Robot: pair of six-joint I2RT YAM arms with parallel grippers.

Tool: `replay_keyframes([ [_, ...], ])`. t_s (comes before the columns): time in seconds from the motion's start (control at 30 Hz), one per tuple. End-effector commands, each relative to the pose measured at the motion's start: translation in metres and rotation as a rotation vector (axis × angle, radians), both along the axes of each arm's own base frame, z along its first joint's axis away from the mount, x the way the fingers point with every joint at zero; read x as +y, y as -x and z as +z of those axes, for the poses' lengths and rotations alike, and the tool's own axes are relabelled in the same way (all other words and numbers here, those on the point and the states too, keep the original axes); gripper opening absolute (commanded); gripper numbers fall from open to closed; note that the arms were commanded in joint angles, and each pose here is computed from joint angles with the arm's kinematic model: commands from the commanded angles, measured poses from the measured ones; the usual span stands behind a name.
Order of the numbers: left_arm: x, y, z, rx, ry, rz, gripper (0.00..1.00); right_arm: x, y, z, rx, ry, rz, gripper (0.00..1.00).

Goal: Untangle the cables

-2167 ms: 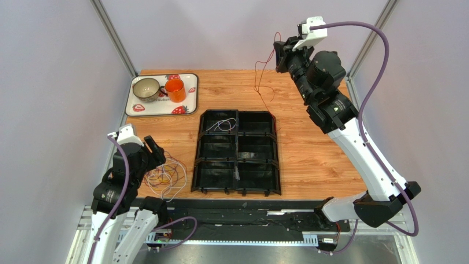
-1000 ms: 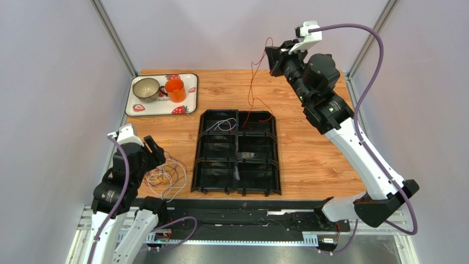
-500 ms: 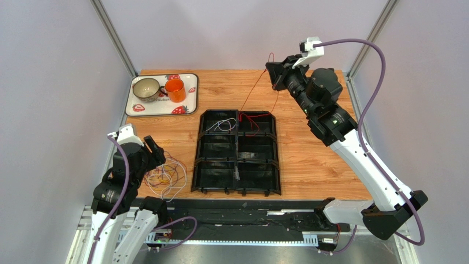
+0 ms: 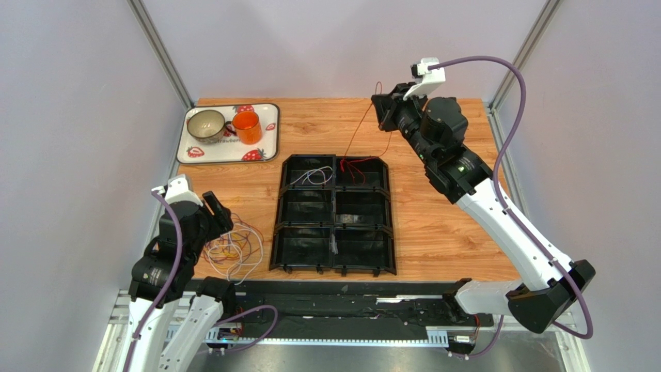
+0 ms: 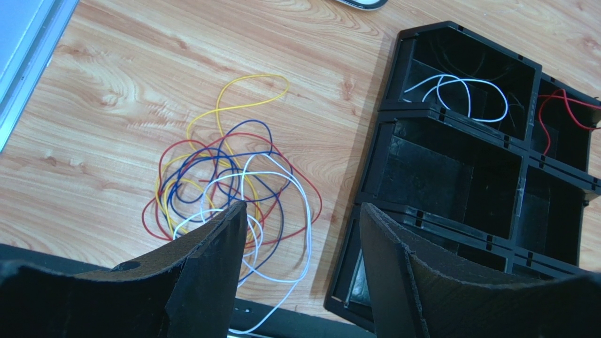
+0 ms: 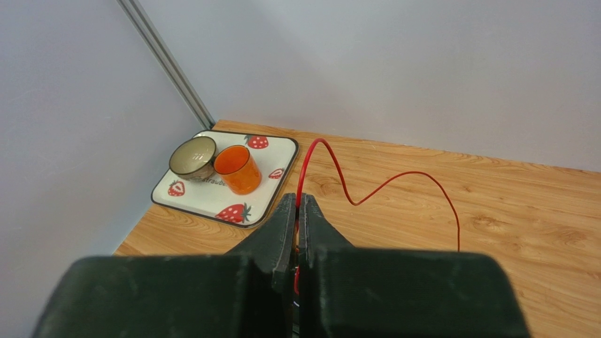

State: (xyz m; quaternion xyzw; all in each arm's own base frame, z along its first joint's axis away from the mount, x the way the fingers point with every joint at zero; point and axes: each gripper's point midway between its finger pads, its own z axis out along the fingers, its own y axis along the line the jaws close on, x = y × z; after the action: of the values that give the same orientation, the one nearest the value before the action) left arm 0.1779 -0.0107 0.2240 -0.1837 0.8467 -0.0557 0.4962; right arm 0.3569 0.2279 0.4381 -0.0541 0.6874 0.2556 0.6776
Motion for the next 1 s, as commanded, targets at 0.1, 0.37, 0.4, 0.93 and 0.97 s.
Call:
replay_keyframes([
  [0.1,0.001,-0.005,0.007,-0.029,-0.005,0.002,0.68,-0.003,-0.002,-0.030,0.054,0.024,-0.028,0.00],
  [0.37,0.001,-0.005,0.006,-0.028,-0.005,0.002,0.68,0.012,0.003,-0.063,0.141,0.049,-0.007,0.00],
  [0.4,0.001,-0.005,0.007,-0.029,-0.005,0.002,0.68,0.013,0.002,-0.068,0.155,0.053,-0.013,0.00],
  [0.93,0.000,-0.004,0.008,-0.040,-0.003,-0.004,0.68,0.065,0.018,-0.110,0.313,-0.030,0.101,0.00],
  [0.97,0.000,-0.004,0.008,-0.041,-0.002,-0.002,0.68,0.067,0.017,-0.110,0.313,-0.035,0.107,0.00],
])
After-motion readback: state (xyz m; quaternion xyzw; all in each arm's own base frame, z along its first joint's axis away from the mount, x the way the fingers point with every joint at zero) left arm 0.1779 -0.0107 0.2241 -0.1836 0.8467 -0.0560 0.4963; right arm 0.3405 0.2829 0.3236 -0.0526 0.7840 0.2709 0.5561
